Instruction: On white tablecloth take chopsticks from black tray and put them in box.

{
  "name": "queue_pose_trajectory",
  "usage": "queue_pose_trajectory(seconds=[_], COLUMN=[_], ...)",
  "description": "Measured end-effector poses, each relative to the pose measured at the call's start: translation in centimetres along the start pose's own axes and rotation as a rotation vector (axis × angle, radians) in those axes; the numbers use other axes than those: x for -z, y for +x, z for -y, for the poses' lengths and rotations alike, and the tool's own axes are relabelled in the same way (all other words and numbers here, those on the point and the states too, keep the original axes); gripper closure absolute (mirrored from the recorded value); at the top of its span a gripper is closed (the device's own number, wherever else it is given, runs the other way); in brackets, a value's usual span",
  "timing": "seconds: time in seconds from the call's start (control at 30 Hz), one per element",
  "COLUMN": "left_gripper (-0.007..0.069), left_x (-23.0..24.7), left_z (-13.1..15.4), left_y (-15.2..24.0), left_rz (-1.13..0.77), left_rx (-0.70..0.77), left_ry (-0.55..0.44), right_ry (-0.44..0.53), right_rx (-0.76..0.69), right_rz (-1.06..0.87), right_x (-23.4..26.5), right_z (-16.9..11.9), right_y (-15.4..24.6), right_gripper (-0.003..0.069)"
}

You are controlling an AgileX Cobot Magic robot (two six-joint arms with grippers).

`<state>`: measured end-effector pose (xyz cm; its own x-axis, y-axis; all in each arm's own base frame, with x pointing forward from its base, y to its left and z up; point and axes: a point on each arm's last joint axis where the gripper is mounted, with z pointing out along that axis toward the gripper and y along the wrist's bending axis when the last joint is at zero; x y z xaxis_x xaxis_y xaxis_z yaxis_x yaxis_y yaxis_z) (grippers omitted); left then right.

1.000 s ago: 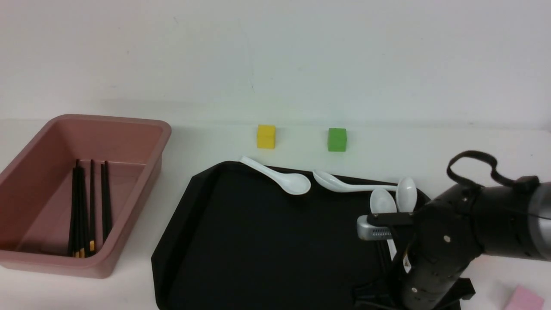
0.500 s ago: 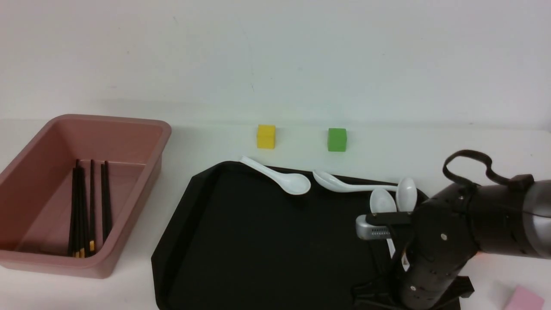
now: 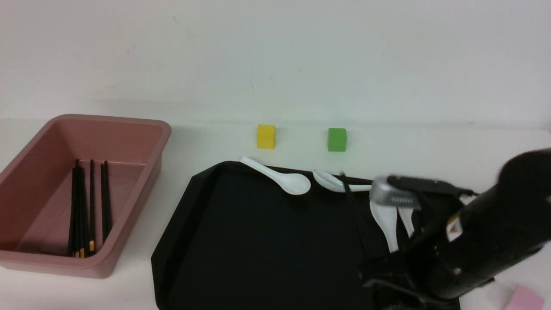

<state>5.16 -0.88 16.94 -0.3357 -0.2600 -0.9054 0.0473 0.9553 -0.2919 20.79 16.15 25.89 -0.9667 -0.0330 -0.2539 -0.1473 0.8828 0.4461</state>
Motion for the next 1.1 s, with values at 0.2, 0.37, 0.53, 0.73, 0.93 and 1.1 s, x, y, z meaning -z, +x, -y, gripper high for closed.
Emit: queue_pose_trajectory(seconds=[0.2, 0.37, 0.53, 0.73, 0.93, 1.1], left_gripper=[0.0387, 0.0387, 0.0387, 0.0387, 0.0387, 0.0387], left_x=[0.0, 0.0, 0.0, 0.0, 0.0, 0.0], left_z=[0.0, 0.0, 0.0, 0.0, 0.0, 0.0], left_y=[0.0, 0.0, 0.0, 0.0, 0.0, 0.0], left_rz=[0.0, 0.0, 0.0, 0.0, 0.0, 0.0], left_rx=[0.0, 0.0, 0.0, 0.0, 0.0, 0.0], left_ry=[0.0, 0.0, 0.0, 0.0, 0.0, 0.0], right_ry=[-0.315, -0.46, -0.558, -0.611, -0.601, -0.588], right_rx=[0.189, 0.325, 0.451, 0.496, 0.449, 0.437], right_rz=[0.168, 0.229, 0.238, 0.284, 0.372, 0.403], right_x=[4.2, 3.8, -1.5, -10.7, -18.0, -19.7], right_z=[-5.6, -10.7, -17.0, -22.3, -23.5, -23.3], right_y=[-3.5, -7.3, -9.5, -10.6, -12.2, -12.8], right_gripper=[0.0517, 0.0517, 0.0517, 0.0517, 0.0501, 0.0414])
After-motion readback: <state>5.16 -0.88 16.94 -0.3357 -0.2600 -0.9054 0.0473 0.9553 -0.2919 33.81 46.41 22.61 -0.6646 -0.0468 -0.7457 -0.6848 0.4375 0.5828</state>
